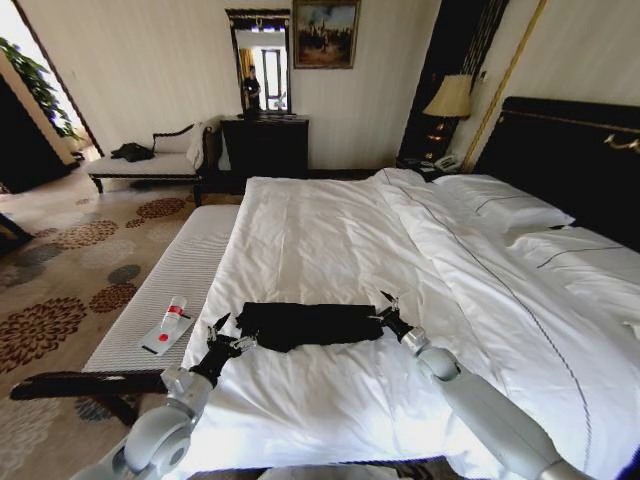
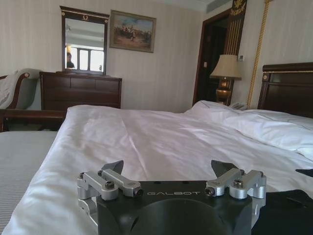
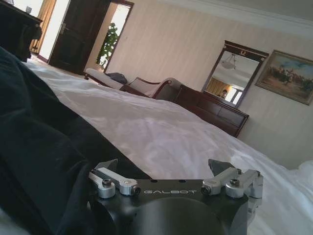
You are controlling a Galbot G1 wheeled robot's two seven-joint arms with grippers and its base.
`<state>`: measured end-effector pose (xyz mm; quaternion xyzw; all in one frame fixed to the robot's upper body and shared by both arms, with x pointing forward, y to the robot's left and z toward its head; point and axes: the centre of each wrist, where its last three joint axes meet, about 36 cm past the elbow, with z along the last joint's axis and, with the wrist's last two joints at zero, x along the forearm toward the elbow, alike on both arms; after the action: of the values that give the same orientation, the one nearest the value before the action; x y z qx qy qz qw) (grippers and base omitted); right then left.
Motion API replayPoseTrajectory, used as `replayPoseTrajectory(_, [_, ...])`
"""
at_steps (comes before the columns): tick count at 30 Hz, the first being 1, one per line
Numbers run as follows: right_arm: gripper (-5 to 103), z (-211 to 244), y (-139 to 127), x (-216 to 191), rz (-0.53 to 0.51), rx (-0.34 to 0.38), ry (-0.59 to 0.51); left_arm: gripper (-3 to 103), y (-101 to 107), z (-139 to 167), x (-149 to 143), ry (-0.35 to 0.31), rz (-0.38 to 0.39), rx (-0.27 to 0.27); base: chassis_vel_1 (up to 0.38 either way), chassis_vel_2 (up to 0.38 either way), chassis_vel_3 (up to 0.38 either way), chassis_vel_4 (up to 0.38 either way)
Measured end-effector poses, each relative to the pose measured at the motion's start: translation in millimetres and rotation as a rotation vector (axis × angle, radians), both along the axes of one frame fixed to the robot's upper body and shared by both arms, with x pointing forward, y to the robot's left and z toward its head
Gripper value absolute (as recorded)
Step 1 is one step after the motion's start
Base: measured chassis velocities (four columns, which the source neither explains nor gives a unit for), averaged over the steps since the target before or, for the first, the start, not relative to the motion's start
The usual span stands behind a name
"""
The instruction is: Fold the clothes on the bed.
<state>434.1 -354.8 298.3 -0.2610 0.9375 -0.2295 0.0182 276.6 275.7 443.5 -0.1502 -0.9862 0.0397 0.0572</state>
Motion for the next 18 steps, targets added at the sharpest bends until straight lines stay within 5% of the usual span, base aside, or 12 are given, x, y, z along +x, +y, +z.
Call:
replayPoseTrajectory(11, [100,20,6,-16,0.127,-0.065,-0.069,100,5,4,-10,0.019,0.030,-0.008,0.000,0.000,0.000,0.000])
replayPoseTrajectory(18, [100,41,53,19,0.017,0.190,0.069,100,8,10,-12,0.026,0.059,-0.023,0.000,0.000,0.000,0.000])
